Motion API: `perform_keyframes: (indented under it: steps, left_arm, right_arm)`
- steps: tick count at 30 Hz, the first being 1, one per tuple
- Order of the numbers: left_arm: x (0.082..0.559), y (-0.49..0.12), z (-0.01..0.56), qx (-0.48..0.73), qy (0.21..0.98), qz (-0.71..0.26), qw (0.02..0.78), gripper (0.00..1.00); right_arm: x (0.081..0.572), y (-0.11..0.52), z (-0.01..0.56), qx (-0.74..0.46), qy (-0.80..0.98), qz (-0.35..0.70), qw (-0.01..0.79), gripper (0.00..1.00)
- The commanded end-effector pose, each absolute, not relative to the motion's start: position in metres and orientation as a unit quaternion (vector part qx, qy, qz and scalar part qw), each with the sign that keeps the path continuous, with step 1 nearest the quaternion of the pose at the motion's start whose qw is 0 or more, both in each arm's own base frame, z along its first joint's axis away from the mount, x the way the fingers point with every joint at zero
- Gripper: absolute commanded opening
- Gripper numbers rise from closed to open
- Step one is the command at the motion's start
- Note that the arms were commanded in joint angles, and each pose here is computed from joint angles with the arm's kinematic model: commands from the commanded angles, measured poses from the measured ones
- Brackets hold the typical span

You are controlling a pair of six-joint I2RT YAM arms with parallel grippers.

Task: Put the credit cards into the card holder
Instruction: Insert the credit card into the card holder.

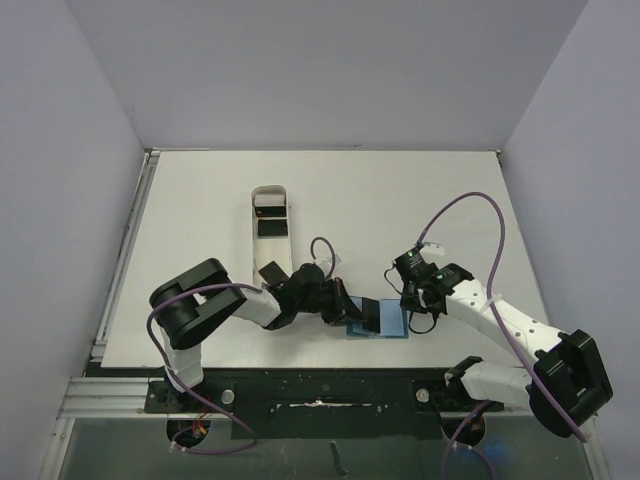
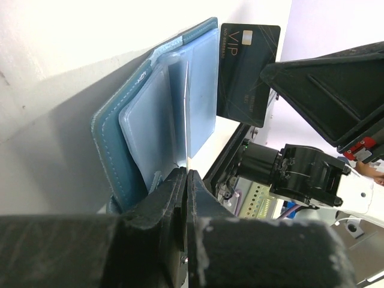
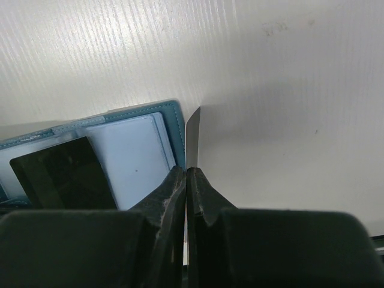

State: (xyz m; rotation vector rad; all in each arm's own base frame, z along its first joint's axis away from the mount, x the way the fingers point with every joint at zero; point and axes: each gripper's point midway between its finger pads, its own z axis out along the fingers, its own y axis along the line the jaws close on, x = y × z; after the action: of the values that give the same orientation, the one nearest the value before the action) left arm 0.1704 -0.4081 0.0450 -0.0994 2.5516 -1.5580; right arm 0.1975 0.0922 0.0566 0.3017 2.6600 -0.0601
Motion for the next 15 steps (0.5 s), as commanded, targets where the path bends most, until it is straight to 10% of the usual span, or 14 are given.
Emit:
perform_keyframes:
  steps: [1,15]
  left_arm:
    - [0.169,-0.417,0.057,-0.019,0.834,-0.545,0.082,0.00]
    - [0.174,-0.420,0.041,-0.028,0.850,-0.517,0.095,0.00]
  right_arm:
    - [0.198,0.094,0.056,0.110,0.965,-0.014,0.236,0.00]
    - [0.195,0.094,0.056,0.112,0.965,-0.009,0.236,0.00]
